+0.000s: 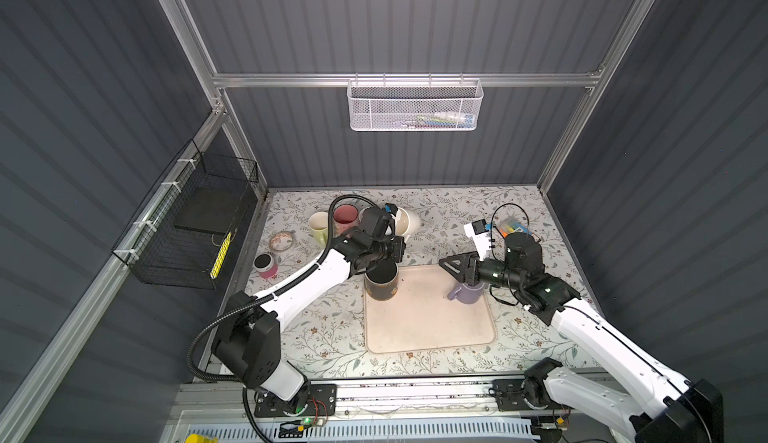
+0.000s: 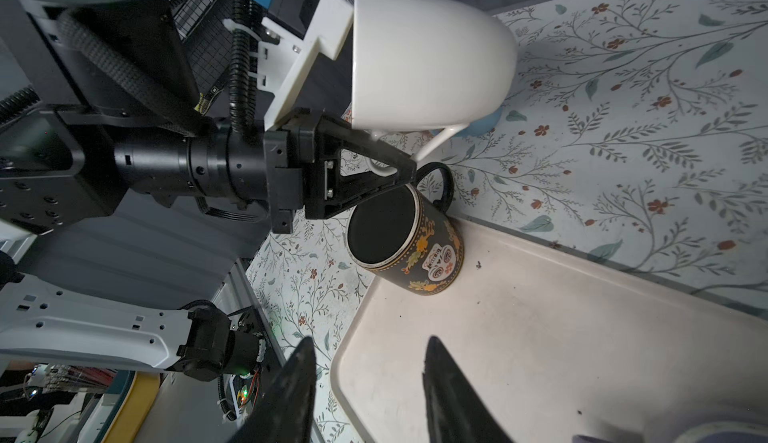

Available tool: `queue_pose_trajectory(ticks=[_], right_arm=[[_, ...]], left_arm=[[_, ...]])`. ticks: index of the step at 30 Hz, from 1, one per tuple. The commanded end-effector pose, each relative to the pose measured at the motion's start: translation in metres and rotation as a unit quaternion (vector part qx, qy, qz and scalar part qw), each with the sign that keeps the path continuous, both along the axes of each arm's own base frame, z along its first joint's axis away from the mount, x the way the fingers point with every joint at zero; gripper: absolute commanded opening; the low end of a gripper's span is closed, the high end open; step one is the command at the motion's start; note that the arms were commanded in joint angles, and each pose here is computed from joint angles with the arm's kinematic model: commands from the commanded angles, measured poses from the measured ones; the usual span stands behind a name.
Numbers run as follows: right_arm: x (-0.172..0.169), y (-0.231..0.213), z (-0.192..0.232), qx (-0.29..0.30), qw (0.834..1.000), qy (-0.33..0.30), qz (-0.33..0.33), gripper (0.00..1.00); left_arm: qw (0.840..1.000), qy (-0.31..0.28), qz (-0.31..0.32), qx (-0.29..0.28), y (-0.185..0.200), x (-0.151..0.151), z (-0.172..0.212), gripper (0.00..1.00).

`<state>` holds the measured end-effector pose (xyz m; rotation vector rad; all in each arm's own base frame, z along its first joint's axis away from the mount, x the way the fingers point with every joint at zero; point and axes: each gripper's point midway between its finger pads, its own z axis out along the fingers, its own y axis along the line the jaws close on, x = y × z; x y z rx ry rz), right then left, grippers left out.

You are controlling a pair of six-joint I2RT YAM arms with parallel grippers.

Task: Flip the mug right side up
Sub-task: 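Carry the white mug upright beside the light blue mug while the right gripper withdraws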

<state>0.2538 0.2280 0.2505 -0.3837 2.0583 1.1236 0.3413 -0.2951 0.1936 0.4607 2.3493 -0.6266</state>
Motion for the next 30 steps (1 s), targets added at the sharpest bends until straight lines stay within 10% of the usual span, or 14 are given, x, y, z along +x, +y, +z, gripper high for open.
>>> queue_pose_trajectory(ticks=[1,30], right_arm=[[-0.003,-0.005,-0.012,-0.016,1.0,0.004,-0.007,0.43],[-0.014,-0.026,-0.043,-0.007,0.998,0.024,-0.065,0.44]], left_arm=[[0.999,-0.037,0.007,0.021,0.0,0.016,0.026,0.0],[0.975,0.091,0.062,0.194,-0.011,0.078,-0.002,0.0]])
